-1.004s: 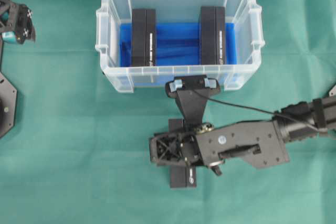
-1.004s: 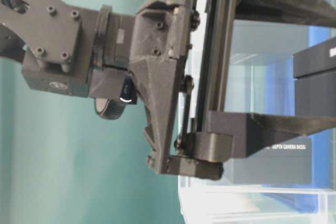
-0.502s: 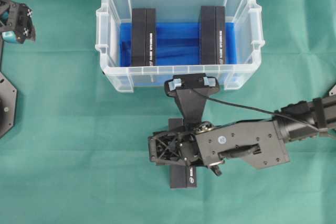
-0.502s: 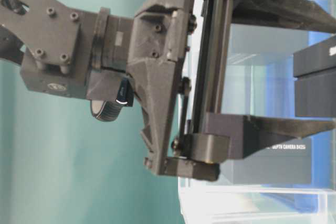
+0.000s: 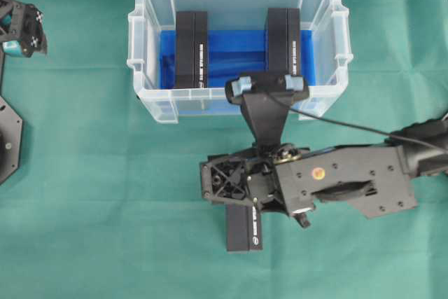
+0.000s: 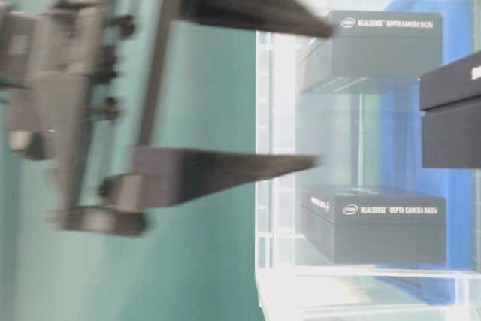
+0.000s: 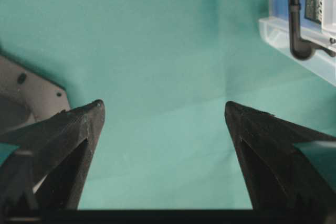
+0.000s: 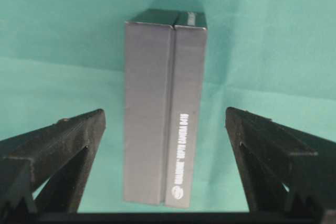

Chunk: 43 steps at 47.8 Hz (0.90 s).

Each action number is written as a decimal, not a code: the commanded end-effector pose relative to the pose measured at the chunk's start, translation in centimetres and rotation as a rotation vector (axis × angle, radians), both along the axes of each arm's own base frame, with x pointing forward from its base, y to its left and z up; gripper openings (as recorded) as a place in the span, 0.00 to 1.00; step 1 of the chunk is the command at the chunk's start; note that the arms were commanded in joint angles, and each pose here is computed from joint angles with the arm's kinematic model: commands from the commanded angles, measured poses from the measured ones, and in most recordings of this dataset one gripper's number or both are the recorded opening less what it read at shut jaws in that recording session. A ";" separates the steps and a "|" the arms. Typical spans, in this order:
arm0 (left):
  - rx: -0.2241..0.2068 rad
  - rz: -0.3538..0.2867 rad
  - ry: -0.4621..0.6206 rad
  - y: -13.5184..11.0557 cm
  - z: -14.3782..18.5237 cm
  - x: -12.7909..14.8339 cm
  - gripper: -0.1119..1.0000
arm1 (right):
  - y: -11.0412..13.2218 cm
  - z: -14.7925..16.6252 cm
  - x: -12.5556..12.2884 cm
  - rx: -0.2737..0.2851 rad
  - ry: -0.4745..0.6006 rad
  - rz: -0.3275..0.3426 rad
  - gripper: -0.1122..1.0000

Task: Take out the box from the case.

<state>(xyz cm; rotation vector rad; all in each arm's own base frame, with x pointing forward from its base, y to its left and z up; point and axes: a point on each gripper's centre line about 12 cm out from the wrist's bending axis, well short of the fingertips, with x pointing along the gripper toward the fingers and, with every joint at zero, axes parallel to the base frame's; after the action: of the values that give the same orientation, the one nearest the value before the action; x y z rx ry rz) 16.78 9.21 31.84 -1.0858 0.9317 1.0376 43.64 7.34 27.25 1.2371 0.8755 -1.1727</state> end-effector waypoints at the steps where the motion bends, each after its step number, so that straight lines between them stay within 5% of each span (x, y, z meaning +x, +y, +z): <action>1: 0.011 0.002 -0.011 0.1 0.4 0.0 0.95 | -0.3 3.5 -0.2 0.005 -0.077 0.002 0.94; 31: 0.013 0.007 -0.012 0.2 0.4 -0.1 0.95 | -0.5 5.6 -0.6 0.000 -0.051 0.011 0.94; 43: 0.011 0.006 -0.012 0.2 0.4 -0.1 0.95 | -0.4 6.1 -3.0 0.024 0.030 0.033 0.94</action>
<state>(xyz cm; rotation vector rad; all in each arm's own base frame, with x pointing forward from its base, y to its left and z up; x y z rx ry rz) 16.71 9.27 31.87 -1.0872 0.9287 1.0399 42.07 7.16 30.84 1.1946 0.9504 -1.1900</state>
